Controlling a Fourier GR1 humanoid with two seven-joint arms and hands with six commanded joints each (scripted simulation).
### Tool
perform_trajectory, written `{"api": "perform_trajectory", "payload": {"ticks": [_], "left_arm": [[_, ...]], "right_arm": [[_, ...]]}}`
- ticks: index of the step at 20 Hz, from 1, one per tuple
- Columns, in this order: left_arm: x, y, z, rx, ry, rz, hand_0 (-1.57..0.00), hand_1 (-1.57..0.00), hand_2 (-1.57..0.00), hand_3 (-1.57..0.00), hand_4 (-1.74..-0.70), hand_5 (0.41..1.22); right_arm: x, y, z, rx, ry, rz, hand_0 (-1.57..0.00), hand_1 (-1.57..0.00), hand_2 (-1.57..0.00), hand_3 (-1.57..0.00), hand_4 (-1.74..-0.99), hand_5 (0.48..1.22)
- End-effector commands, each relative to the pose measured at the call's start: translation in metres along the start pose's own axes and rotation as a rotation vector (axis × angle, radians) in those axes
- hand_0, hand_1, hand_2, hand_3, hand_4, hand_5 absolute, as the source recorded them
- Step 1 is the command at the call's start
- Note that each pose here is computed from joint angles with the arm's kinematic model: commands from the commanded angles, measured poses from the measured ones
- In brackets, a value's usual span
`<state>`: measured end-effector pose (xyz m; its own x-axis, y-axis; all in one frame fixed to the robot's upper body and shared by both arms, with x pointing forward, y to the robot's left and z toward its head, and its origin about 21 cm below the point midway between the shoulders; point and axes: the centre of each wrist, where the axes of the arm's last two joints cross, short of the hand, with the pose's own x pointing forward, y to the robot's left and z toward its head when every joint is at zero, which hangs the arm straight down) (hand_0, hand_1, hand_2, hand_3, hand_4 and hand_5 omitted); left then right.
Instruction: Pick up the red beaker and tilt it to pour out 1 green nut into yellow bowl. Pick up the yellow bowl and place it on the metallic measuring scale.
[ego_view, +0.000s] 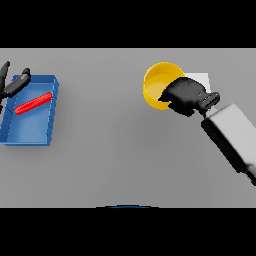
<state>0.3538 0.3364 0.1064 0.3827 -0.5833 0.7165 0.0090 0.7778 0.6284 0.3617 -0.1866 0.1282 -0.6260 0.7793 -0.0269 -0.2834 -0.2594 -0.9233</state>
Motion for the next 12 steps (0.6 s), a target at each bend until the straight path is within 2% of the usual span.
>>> {"api": "perform_trajectory", "payload": {"ticks": [1,3,8,12], "left_arm": [[-0.001,-0.002,0.001,0.001,0.006,-0.005,0.0,0.0,0.0,0.0,-0.73,0.717],[-0.001,0.0,0.004,0.001,0.019,0.001,0.0,0.0,0.0,0.0,-0.73,0.724],[0.001,0.0,0.005,-0.001,0.018,0.006,0.0,0.0,0.0,0.0,-0.73,0.735],[-0.002,0.001,0.006,0.0,0.029,-0.001,0.0,0.0,0.0,0.0,-0.72,0.72]], "right_arm": [[-0.008,0.0,-0.001,-0.006,0.02,-0.009,-1.57,-1.57,-1.53,-1.15,-1.741,1.221],[-0.025,0.004,-0.003,-0.024,0.091,-0.038,-1.57,-1.57,-1.54,-1.15,-1.741,1.221],[-0.056,0.011,0.001,-0.04,0.151,-0.05,-1.57,-1.57,-1.54,-1.15,-1.741,1.221],[-0.076,0.029,-0.005,-0.031,0.226,-0.087,-1.57,-1.57,-1.49,-1.2,-1.741,1.221]]}}
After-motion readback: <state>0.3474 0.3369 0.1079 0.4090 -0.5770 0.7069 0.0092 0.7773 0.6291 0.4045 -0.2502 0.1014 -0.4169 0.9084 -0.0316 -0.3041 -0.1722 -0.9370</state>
